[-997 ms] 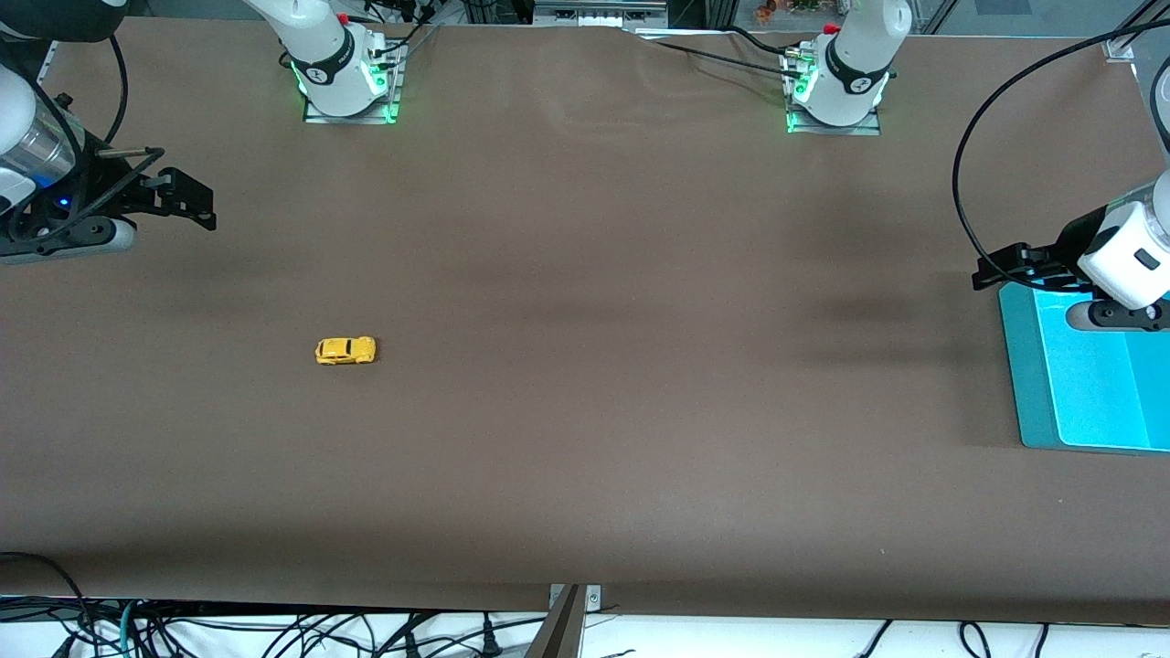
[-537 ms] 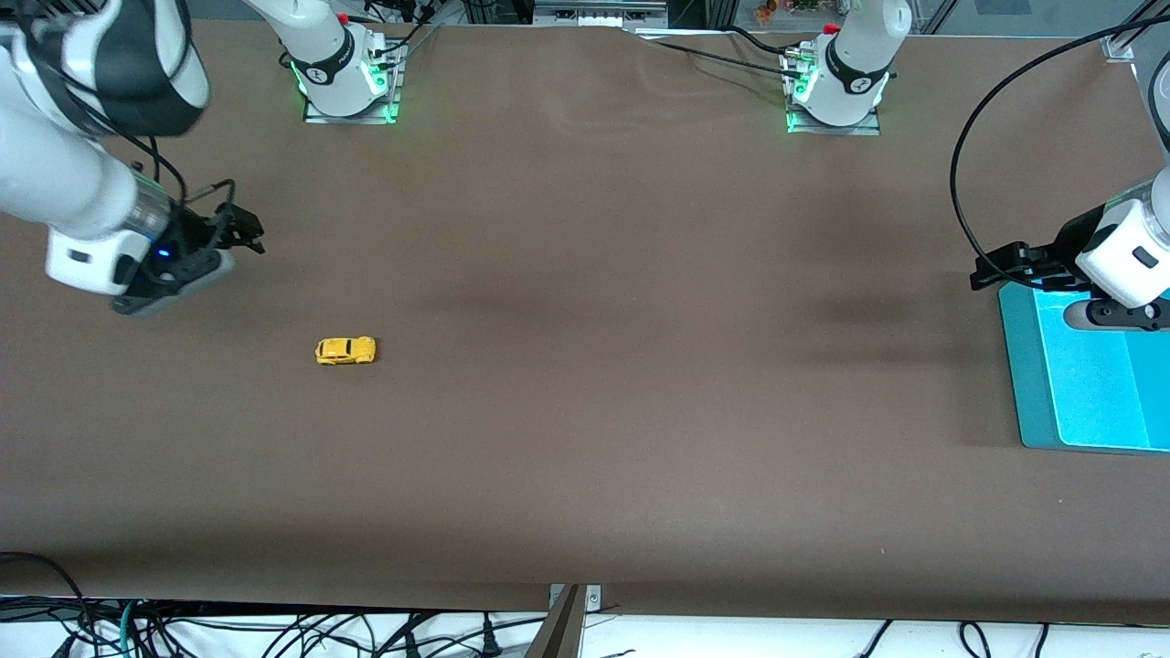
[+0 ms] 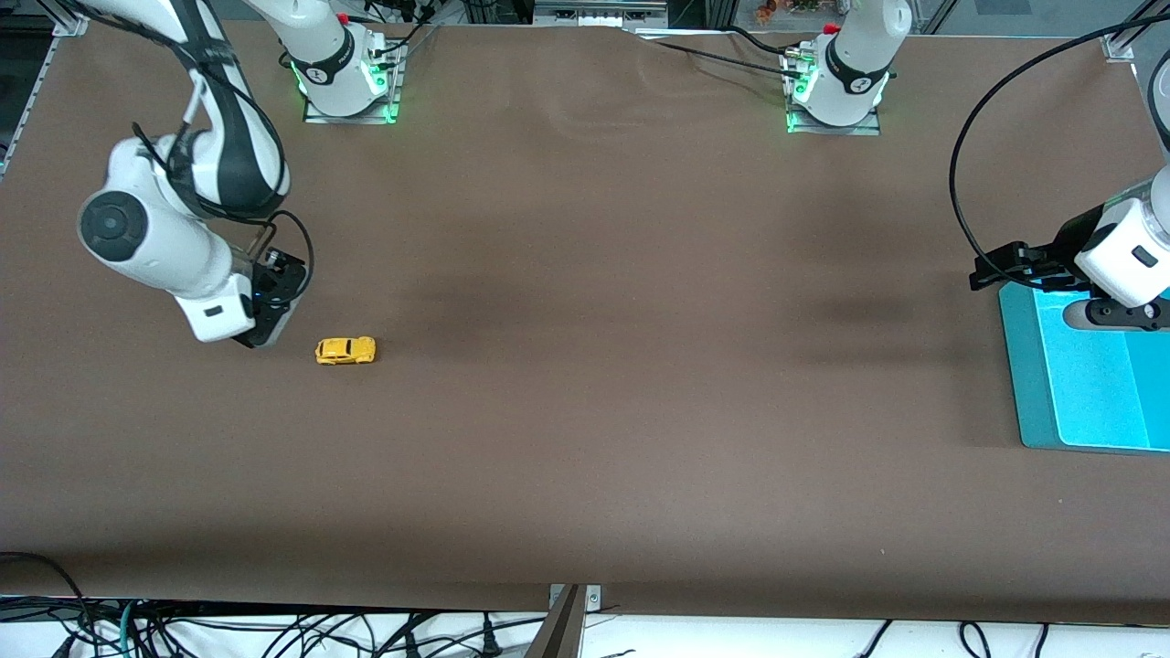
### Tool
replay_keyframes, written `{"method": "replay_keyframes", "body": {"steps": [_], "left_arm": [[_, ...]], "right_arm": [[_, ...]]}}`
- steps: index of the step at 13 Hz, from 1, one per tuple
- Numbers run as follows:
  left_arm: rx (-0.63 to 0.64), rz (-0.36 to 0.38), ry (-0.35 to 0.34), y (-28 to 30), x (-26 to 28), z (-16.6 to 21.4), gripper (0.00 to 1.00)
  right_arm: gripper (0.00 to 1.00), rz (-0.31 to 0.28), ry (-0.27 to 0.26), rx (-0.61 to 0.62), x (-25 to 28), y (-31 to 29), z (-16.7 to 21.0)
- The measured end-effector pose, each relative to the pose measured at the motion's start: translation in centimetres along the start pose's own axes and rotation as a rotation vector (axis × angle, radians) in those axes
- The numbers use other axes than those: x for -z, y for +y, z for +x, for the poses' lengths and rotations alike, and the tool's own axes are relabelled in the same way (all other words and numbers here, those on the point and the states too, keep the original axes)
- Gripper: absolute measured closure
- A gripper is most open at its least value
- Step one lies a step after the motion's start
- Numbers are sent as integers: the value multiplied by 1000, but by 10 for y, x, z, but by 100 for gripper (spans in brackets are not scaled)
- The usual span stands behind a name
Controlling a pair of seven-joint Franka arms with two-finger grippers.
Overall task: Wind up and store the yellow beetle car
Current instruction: 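Reach the right gripper down over the yellow beetle car, then close the right gripper on the yellow car's body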
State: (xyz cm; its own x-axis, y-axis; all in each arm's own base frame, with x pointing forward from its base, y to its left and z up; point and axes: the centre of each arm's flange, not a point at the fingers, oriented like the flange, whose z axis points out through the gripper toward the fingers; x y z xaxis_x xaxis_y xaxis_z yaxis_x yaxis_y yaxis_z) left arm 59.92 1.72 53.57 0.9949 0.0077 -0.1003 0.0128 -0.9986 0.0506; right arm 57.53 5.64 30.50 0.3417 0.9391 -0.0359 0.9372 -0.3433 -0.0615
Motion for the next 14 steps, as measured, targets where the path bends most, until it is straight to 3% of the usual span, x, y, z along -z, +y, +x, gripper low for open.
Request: {"method": "replay_keyframes", "body": {"steps": [3,7,14], "left_arm": [[0,0,0,0,0,0,0],[0,0,0,0,0,0,0],[0,0,0,0,0,0,0]], "right_arm": [[0,-29,16,139,-40,1,6],[1,-58,39,208,-83,1,23],[4,-118,71,351,-93,-2,45]]}}
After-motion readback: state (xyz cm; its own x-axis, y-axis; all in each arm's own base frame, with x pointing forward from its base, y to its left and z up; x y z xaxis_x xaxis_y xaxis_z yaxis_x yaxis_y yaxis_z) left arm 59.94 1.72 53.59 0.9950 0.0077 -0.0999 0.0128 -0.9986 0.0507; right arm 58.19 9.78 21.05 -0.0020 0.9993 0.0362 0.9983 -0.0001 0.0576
